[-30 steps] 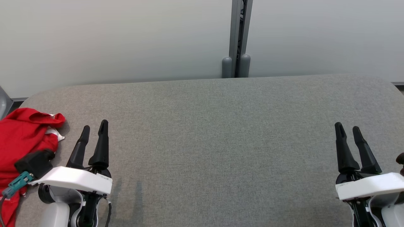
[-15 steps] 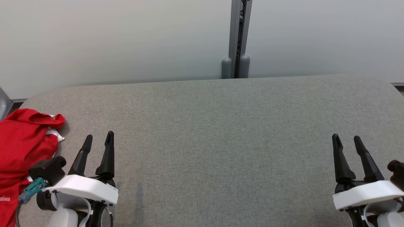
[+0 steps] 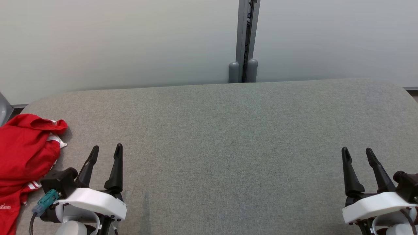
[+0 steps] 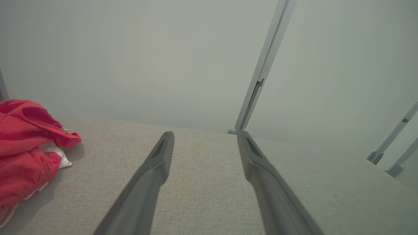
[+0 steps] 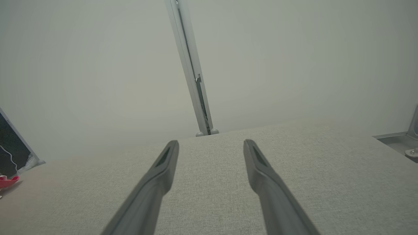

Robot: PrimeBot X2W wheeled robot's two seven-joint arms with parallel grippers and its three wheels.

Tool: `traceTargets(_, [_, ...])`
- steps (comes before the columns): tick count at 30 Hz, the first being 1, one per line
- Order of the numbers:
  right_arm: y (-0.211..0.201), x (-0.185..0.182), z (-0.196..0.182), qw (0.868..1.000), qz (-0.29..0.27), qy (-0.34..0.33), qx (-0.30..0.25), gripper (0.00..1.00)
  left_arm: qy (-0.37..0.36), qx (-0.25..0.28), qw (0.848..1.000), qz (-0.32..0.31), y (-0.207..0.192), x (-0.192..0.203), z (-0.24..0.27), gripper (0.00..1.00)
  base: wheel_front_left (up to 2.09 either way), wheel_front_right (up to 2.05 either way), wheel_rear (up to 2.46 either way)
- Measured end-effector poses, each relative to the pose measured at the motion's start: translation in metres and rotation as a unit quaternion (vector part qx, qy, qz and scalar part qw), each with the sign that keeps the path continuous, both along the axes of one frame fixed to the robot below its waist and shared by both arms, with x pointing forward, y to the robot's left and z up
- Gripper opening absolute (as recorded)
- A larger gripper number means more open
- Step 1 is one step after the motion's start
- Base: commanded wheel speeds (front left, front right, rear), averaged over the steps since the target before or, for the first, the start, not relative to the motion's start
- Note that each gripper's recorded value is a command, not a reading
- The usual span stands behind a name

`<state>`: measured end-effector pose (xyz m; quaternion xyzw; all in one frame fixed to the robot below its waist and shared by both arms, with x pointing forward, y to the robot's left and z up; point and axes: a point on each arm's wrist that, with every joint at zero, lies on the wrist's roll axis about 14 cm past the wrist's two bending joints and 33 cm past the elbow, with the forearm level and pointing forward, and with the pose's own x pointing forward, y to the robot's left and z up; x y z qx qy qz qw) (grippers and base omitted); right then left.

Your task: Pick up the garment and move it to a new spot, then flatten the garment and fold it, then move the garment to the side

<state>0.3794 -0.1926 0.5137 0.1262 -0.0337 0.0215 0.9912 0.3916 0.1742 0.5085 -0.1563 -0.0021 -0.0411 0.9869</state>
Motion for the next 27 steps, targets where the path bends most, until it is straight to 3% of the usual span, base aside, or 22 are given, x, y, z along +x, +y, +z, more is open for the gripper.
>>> traceTargets(27, [0.0043, 0.0001, -0.0057, 0.997, 0.009, 0.006, -0.075, 1.0, -0.01, 0.068, 0.998, 0.0, 0.001, -0.0032, -0.0098, 1.0, 0.0, 0.0, 0.0])
